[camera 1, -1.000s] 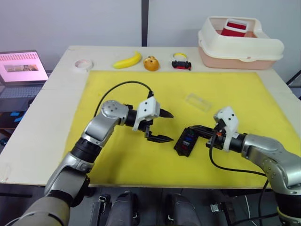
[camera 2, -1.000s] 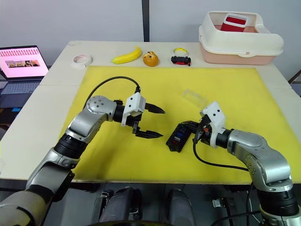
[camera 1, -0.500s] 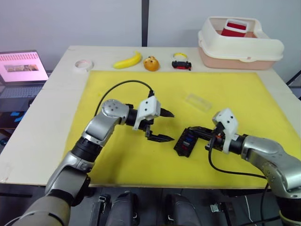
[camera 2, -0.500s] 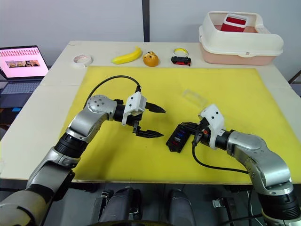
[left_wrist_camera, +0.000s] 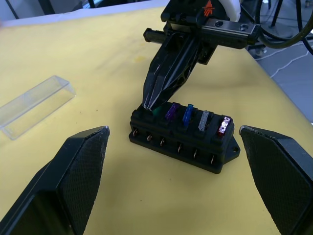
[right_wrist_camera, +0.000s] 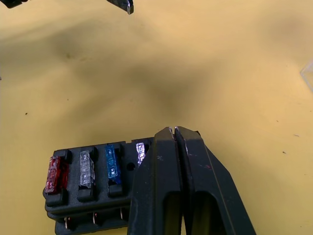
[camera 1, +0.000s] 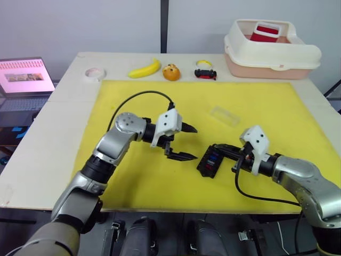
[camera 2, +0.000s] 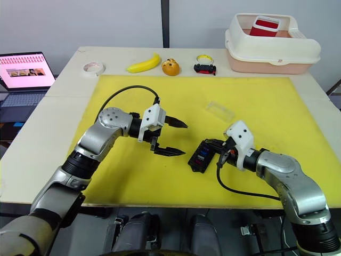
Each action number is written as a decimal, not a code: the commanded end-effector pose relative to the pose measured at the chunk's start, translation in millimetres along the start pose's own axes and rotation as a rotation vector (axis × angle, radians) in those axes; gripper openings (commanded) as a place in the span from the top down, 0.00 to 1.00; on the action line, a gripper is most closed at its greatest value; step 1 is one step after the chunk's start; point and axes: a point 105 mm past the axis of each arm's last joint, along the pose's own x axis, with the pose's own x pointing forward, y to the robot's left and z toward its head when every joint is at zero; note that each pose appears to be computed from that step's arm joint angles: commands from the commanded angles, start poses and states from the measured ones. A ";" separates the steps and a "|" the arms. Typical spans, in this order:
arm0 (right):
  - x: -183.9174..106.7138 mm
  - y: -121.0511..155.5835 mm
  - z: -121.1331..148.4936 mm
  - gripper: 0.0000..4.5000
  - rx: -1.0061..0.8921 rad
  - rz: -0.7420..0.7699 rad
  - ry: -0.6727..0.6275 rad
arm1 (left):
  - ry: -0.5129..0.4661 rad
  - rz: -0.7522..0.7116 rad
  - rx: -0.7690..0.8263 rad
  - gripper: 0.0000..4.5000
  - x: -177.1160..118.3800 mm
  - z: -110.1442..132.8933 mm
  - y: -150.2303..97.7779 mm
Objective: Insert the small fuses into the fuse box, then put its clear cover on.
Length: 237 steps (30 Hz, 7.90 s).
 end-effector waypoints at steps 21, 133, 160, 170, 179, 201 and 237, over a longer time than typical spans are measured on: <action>-141.0 -117.4 19.7 0.01 0.013 -0.445 0.089 | 0.033 0.882 -0.611 0.00 -225.1 -71.0 -41.1; 16.4 40.5 104.7 0.00 0.548 0.183 -0.411 | -0.489 0.189 -1.203 1.00 -83.4 33.5 38.8; 26.1 40.2 121.9 0.64 0.934 0.197 -0.515 | -0.532 0.070 -1.239 1.00 -52.2 37.9 20.5; 25.0 41.3 120.2 0.99 0.872 0.181 -0.491 | -0.535 0.047 -1.224 1.00 -46.0 50.4 24.8; 22.5 34.8 113.9 0.43 0.861 0.142 -0.483 | -0.536 0.030 -1.202 1.00 -44.0 61.4 25.2; 21.5 37.6 121.0 0.95 0.889 0.180 -0.513 | -0.530 0.023 -1.201 1.00 -39.2 66.2 22.3; -37.3 -8.2 67.7 1.00 0.074 0.047 -0.075 | -0.020 -0.064 -0.159 0.01 -45.4 19.7 -14.7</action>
